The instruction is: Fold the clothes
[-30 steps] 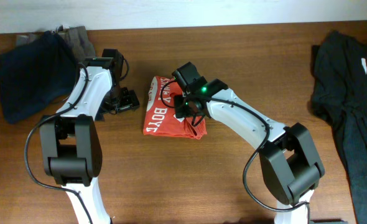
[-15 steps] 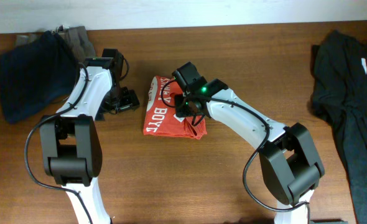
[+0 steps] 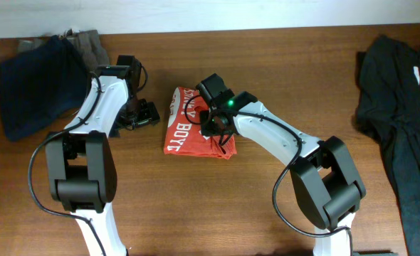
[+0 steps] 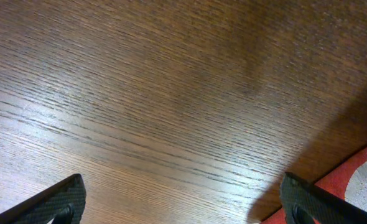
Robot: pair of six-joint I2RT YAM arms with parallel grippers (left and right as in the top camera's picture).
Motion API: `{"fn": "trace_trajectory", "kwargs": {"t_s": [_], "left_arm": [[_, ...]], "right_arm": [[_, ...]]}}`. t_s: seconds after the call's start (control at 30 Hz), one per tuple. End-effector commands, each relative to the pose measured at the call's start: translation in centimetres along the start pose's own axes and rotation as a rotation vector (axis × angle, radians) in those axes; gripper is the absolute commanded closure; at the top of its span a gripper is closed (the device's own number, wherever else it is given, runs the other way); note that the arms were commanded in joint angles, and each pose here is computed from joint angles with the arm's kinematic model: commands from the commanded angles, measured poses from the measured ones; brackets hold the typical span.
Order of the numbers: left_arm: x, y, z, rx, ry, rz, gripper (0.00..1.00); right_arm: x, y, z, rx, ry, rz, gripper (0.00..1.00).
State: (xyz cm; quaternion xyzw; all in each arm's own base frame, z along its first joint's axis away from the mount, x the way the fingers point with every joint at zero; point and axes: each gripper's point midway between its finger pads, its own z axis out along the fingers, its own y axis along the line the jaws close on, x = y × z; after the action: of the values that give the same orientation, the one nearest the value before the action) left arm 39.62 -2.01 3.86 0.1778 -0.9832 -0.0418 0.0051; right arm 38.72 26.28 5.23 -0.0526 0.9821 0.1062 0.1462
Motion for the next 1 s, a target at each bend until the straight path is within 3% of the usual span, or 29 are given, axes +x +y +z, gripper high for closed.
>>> {"fn": "trace_trajectory", "kwargs": {"t_s": [0.0, 0.37, 0.9, 0.97], "left_arm": [[0.3, -0.1, 0.0, 0.008, 0.007, -0.015, 0.01], [0.3, -0.1, 0.0, 0.008, 0.007, -0.015, 0.01], [0.3, -0.1, 0.0, 0.008, 0.007, -0.015, 0.01], [0.3, -0.1, 0.0, 0.008, 0.007, -0.015, 0.01]], "right_arm": [[-1.8, 0.3, -0.9, 0.025, -0.052, 0.001, 0.95], [-3.8, -3.6, -2.5, 0.152, -0.085, 0.039, 0.96], [-3.0, -9.3, -2.8, 0.336, -0.034, 0.066, 0.96], [-2.7, -9.7, -2.9, 0.345, -0.018, 0.071, 0.90]]}}
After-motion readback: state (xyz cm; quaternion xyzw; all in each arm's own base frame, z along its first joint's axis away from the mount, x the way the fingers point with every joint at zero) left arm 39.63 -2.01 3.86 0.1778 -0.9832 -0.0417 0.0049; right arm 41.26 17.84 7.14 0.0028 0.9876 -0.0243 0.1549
